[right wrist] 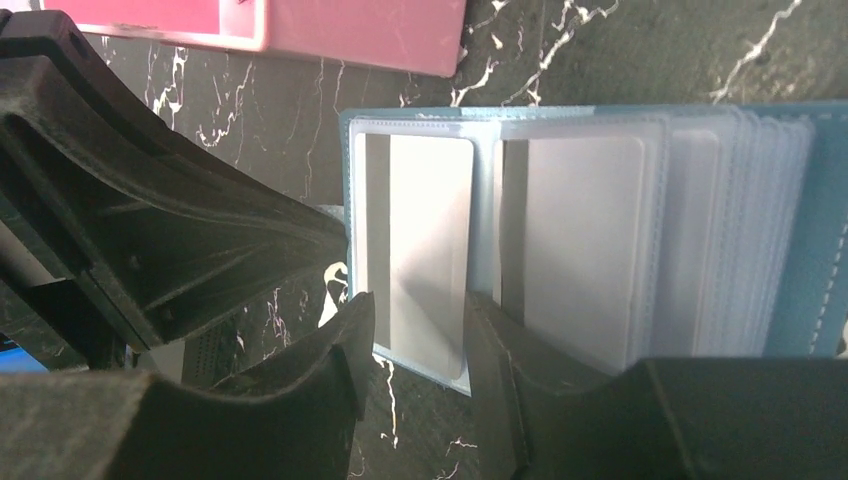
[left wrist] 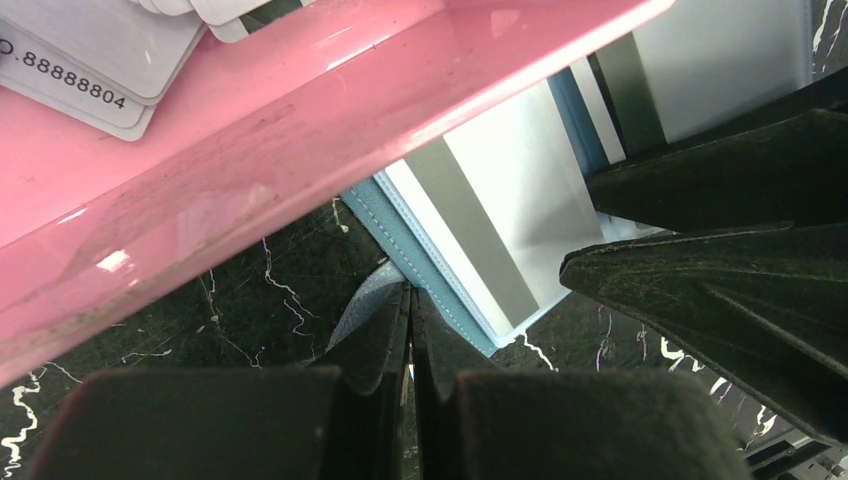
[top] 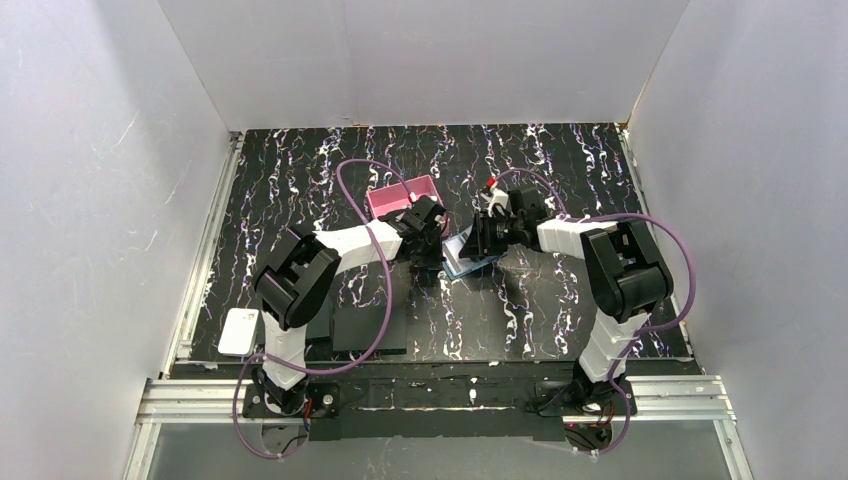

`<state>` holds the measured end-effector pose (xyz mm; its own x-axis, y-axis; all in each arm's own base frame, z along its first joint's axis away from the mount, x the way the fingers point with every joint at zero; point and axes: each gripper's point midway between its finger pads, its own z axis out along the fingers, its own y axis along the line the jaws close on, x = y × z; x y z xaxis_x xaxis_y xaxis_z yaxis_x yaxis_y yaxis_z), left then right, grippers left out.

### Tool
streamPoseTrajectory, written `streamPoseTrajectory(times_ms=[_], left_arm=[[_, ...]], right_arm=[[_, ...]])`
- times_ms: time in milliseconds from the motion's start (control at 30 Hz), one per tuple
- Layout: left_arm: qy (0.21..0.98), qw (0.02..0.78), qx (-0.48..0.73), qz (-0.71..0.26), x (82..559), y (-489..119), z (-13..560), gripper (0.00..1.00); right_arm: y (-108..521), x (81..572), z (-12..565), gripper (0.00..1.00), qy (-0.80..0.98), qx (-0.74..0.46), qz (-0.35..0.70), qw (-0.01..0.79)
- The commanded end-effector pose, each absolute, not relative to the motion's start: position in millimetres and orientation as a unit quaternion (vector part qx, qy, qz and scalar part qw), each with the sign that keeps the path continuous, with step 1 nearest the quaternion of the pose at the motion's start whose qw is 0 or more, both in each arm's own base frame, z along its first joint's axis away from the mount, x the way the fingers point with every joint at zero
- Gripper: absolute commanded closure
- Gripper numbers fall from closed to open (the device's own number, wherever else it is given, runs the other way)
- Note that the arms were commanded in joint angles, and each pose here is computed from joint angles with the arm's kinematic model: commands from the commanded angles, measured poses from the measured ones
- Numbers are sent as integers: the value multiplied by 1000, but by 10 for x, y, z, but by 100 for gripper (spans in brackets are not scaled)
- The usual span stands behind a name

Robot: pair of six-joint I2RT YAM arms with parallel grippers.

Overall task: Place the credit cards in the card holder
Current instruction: Insert the credit card into the card holder.

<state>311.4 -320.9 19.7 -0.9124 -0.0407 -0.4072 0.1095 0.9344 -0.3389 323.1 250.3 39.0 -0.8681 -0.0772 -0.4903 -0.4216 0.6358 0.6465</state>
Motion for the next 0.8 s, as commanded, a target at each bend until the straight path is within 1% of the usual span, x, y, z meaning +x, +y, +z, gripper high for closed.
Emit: streamPoseTrajectory(times_ms=[0, 233, 333, 400, 533, 567, 667, 767], left_arm=[[959, 201, 37, -195, 3030, -3287, 288, 100], [949, 205, 47, -235, 2942, -3339, 677, 95], [946, 199, 50, -250, 2848, -3322, 818, 93], [943, 197, 49, -262, 2797, -3323, 906, 93], [940, 195, 41, -276, 2766, -3323, 951, 93], [940, 194, 38, -277, 2777, -3323, 943, 93], [938, 183, 23, -293, 2805, -3362, 925, 95], [935, 181, 14, -306, 2856, -3416, 912, 91]], right_arm=[[2465, 3343, 544, 52, 884, -177, 366, 231], [2274, 3238, 721, 45, 885, -197, 325, 268], [2265, 3207, 751, 45, 882, -202, 326, 275], [2294, 3189, 762, 47, 878, -202, 336, 273], [2328, 3193, 677, 63, 882, -195, 343, 257], [2335, 3201, 649, 65, 882, -192, 345, 256], [2372, 3220, 580, 66, 882, -186, 353, 250], [2367, 3226, 506, 70, 886, -181, 351, 245]])
